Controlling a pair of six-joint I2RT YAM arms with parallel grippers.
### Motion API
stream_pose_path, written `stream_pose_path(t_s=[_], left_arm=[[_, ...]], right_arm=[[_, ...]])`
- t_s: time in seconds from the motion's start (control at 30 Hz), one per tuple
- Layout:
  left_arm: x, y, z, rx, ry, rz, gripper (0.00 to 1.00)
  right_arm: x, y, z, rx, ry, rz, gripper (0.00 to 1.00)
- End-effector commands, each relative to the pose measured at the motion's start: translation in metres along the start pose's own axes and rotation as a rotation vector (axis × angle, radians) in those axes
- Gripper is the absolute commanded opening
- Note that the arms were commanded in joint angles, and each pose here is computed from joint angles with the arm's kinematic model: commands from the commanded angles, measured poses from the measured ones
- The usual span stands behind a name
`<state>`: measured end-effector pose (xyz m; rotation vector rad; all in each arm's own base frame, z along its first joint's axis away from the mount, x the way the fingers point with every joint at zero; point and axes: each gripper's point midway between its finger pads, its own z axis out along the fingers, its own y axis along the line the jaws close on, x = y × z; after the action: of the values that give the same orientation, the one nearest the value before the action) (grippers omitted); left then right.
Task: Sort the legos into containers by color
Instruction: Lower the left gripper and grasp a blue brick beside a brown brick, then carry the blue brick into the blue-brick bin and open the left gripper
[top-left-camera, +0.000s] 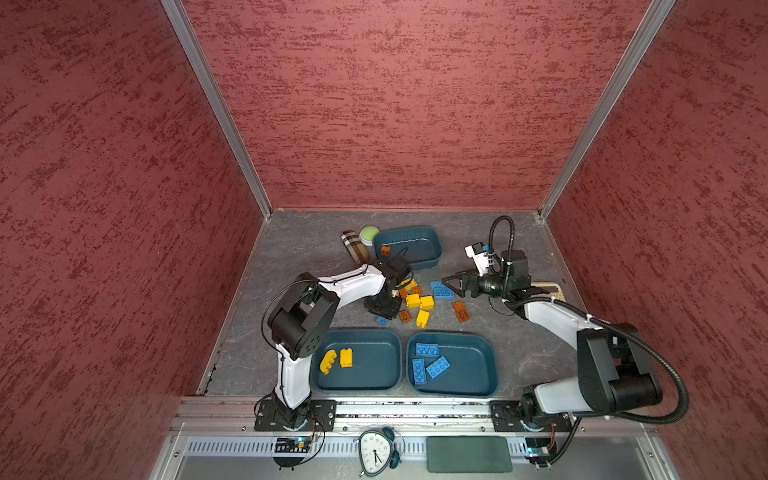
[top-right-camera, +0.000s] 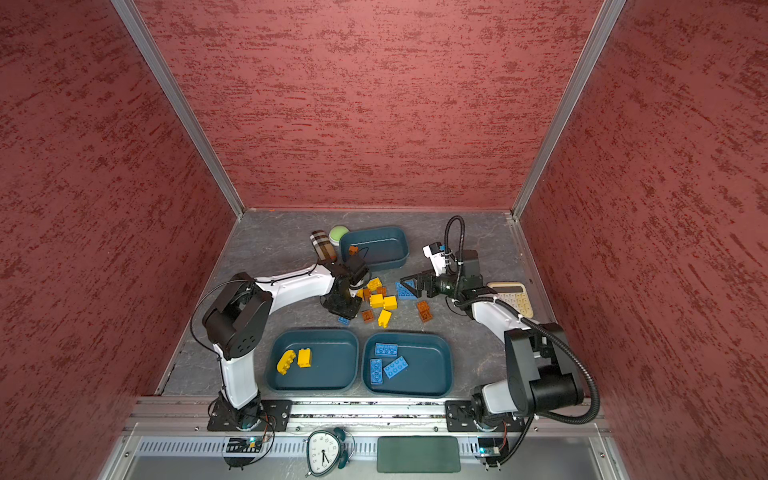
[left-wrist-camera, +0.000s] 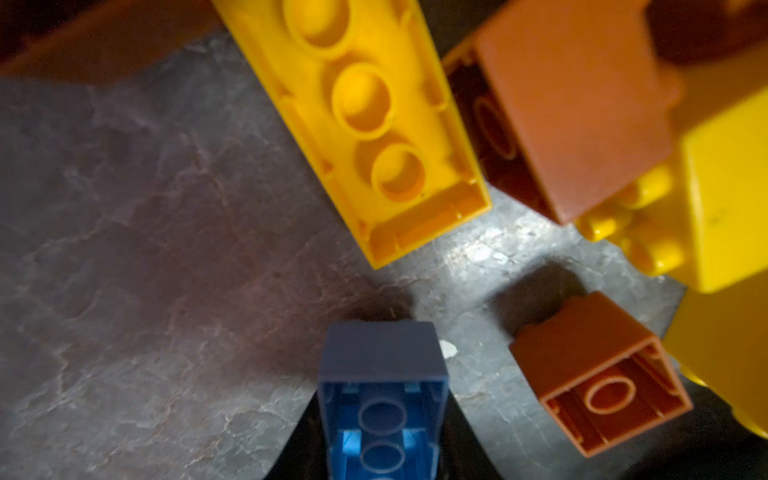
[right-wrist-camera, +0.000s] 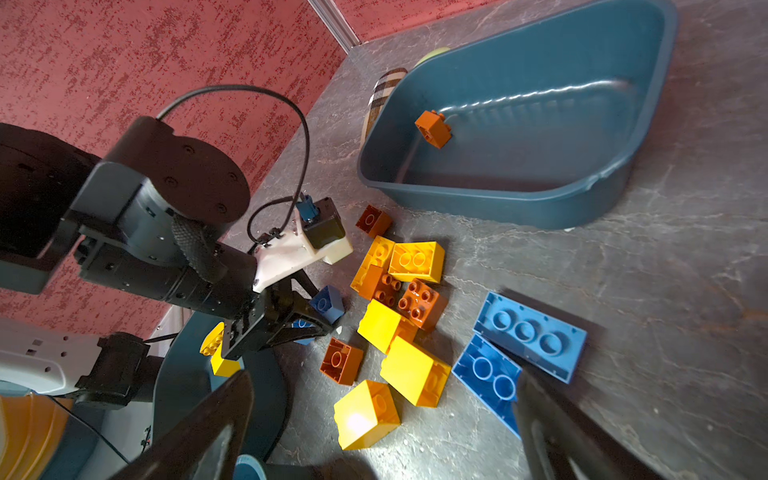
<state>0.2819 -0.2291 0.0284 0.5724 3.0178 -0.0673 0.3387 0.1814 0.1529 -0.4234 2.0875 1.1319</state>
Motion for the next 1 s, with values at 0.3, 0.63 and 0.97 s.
stream_pose_path(t_s=[0.3, 0.63, 0.97], left_arm=[[0.001, -0.101, -0.105, 0.291, -0.154, 0.045, 0.30], [0.042, -0.193, -0.092, 0.434, -0.090, 0.195, 0.30], [0.071, -0.222, -0.047, 0.471, 0.024, 0.267, 0.32]], right_arm=[[-0.024, 0.010, -0.021, 0.013, -0.054, -0.054, 0.99], [-0.022, 0.014, -0.027, 0.019, -0.052, -0.051, 0.99], [-0.022, 0.017, -0.028, 0.019, -0.055, -0.046, 0.99]])
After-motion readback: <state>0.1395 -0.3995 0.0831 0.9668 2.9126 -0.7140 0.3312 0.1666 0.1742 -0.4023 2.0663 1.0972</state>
